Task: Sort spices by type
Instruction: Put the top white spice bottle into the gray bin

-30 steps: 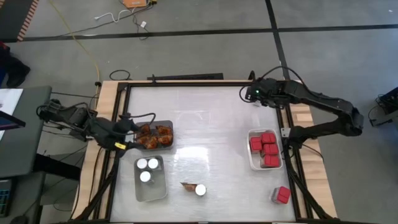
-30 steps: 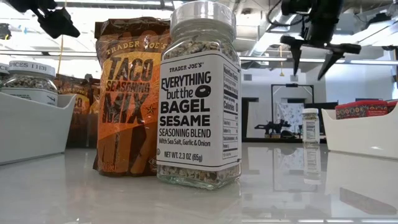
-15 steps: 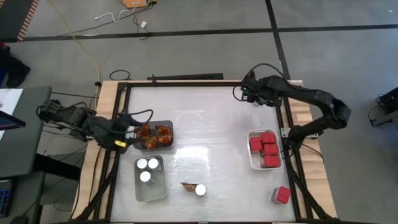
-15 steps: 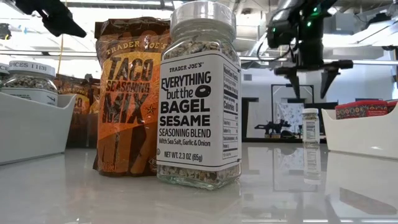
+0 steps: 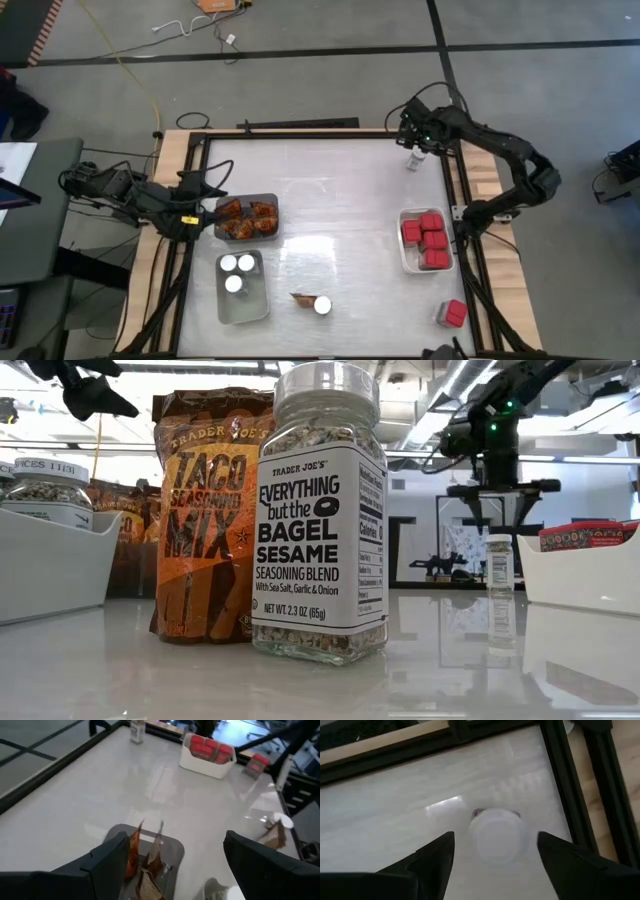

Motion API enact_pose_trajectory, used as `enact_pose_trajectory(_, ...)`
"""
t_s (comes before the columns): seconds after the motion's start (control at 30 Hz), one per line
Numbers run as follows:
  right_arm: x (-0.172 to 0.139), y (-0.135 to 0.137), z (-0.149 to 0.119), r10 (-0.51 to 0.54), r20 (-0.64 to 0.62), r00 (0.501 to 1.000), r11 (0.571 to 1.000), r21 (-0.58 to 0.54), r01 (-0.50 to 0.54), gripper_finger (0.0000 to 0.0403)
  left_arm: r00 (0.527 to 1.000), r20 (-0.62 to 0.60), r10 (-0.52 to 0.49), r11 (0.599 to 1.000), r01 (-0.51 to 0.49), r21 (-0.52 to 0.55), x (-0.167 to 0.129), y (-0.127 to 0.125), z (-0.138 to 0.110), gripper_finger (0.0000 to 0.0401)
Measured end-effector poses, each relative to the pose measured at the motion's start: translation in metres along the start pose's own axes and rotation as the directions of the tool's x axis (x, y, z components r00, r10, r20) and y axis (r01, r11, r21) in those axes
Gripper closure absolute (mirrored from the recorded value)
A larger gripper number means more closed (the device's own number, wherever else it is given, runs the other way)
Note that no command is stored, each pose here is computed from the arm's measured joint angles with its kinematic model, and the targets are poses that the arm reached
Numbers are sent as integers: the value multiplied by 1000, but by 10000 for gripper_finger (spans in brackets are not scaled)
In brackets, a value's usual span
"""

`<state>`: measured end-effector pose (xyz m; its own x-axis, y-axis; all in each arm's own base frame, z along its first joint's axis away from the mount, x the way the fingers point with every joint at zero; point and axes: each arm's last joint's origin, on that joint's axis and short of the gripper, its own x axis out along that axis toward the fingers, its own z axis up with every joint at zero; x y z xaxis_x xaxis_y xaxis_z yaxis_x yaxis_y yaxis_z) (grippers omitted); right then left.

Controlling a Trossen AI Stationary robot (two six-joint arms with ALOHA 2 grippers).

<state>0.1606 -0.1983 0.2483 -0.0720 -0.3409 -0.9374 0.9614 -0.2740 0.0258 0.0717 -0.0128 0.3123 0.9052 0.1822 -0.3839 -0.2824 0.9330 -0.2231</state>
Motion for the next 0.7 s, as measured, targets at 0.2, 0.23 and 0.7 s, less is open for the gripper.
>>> enact_pose_trajectory(0.2, 21, -7, -1, 18, -16, 1000, 1000, 10, -17, 92, 999, 18, 27, 1000, -27, -4, 0, 0, 1, 92)
enact_pose_trajectory(0.23, 23, -6, -2, 31, -13, 999, 999, 11, -30, 92, 999, 17, 27, 1000, -27, -5, 0, 0, 1, 92)
enact_pose_trajectory(0.7, 51, -11, 0, 31, -50, 998, 993, -113, -36, 122, 999, 18, 29, 999, -29, -31, 0, 1, 1, 92)
